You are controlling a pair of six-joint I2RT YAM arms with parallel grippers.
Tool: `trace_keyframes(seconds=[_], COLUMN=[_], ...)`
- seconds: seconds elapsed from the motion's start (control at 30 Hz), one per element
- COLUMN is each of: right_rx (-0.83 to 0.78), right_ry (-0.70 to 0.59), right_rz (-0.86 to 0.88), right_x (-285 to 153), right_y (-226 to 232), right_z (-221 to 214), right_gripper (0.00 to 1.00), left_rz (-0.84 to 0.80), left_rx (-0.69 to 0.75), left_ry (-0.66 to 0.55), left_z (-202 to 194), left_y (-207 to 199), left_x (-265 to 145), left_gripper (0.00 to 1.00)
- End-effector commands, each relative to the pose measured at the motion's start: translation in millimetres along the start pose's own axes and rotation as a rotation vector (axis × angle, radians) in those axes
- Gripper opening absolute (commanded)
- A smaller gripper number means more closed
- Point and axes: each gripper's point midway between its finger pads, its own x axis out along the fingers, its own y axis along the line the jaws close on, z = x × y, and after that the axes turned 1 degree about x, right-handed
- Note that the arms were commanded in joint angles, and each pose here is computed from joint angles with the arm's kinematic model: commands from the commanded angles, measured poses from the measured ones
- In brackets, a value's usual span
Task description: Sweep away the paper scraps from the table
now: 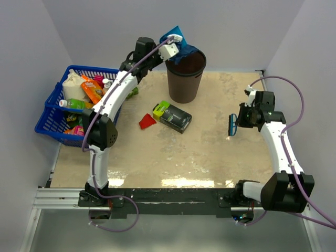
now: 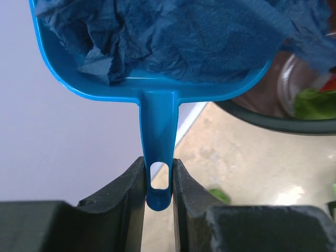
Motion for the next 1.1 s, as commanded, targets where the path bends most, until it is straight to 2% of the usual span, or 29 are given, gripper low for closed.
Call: trace_keyframes(seconds=[0.0, 0.17, 0.27, 0.5, 0.57, 0.87, 1.0, 1.07], right_rx=[0.014, 0.021, 0.021, 0.020, 0.021, 0.023, 0.025, 0.025], right_ry=[-0.055, -0.054, -0.052, -0.046, -0.048, -0.043, -0.042, -0.041], right_rz=[0.022, 0.025, 0.028, 0.029, 0.029, 0.036, 0.040, 0.038], right_x=[-3.2, -2.2, -1.8, -0.3, -0.8, 0.7, 0.7, 0.3], right_y=[2.9, 2.5, 2.9, 2.6, 2.2, 3.3, 4.4, 4.2], right_z=[11.8, 11.6, 11.4, 10.6, 10.9, 10.0, 9.9, 9.8], right_gripper=[0.00, 0.00, 0.00, 0.00, 0.00, 0.00, 0.00, 0.00], left_rz=[0.218, 0.264, 0.271, 0.362, 0.431, 0.494, 0.537, 0.533], left_rx=[0.199, 0.294, 0.394, 0.607, 0.660, 0.651, 0.552, 0.448], left_ry=[-0.060, -0.066, -0.040, -0.013, -0.016, -0.022, -0.043, -0.074], left_z=[29.9, 37.4, 33.2, 50.0, 56.8, 62.3, 68.1, 75.6], left_y=[62.0, 71.2, 59.1, 61.4, 66.7, 75.2, 85.9, 92.1], left_x=[-13.4, -18.0, -16.2, -25.7, -31.5, -38.6, -49.3, -58.2], left_gripper=[0.00, 0.00, 0.00, 0.00, 0.00, 0.00, 0.00, 0.00])
